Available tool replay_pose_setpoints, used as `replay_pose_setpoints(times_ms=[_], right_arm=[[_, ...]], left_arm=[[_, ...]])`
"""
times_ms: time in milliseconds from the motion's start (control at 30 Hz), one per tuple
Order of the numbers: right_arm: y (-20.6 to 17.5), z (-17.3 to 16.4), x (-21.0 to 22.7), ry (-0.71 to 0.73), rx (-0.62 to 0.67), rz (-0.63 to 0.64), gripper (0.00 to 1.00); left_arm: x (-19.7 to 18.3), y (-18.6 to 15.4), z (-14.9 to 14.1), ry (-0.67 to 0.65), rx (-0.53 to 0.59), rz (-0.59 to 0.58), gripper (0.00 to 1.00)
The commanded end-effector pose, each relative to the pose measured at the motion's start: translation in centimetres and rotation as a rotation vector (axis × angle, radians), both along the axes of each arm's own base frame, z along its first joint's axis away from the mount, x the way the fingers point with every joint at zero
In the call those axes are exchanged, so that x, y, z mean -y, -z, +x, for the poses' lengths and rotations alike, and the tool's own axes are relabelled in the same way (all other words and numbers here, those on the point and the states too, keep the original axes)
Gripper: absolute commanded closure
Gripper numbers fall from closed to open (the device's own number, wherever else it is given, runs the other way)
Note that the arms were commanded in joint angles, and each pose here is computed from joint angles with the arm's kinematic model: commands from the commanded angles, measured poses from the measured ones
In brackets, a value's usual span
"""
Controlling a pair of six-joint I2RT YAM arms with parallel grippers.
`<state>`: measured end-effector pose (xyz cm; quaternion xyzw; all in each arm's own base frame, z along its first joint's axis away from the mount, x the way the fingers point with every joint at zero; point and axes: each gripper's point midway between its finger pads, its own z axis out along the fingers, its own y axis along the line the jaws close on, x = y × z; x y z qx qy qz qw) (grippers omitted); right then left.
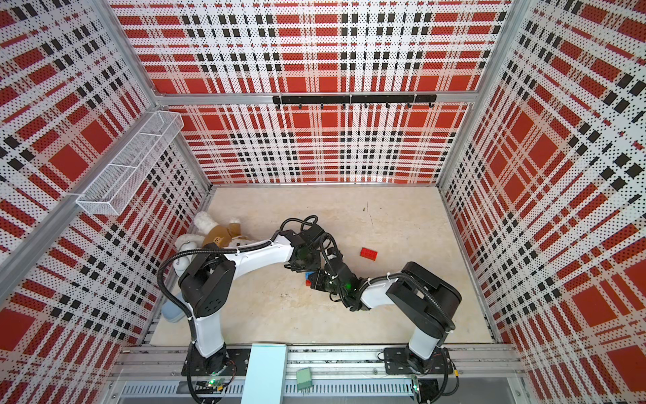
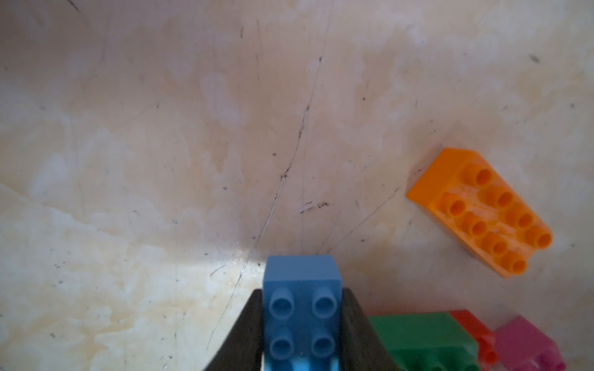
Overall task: Assemble a small pinwheel with lego
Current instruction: Assemble the lego brick with the lego brick.
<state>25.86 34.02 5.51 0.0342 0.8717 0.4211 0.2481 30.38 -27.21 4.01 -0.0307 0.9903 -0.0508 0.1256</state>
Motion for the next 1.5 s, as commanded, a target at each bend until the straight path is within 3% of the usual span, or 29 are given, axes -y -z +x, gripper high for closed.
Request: replay_pose_setpoints(times_ms=[0,300,700,1067,1233,1467], right_arm=[[4.6,-0.3,3.6,0.104,-0.094,-0.168,0.98],[4.6,-0.9,3.7,0.098,-0.088,-0.165,0.98],[-2.1,-0.8,0.3,-0.054,0.080,0.021,0.94],[-5.2,-2.1,0.6,-0.124,0.127,0.022,0.88],[-8.2,-2.1,2.0,-0.127,0.213,-0.026,0.80],[-10.6,-1.2,5.9,-0.057,0.270,-0.097,0.68]], left_arm=[[0.4,0.1,-1.8,0.024,-0.025,0.002,0.66],[0.2,0.0,-2.1,0.009,-0.021,-0.005,0.64],[0.6,-0.1,-1.9,-0.004,-0.027,-0.022,0.56],[1.2,-3.3,0.1,0.002,0.033,-0.093,0.29],[-0.1,-5.8,1.2,-0.013,0.100,-0.115,0.01],[-2.1,-9.2,2.2,0.058,0.229,-0.122,0.01]])
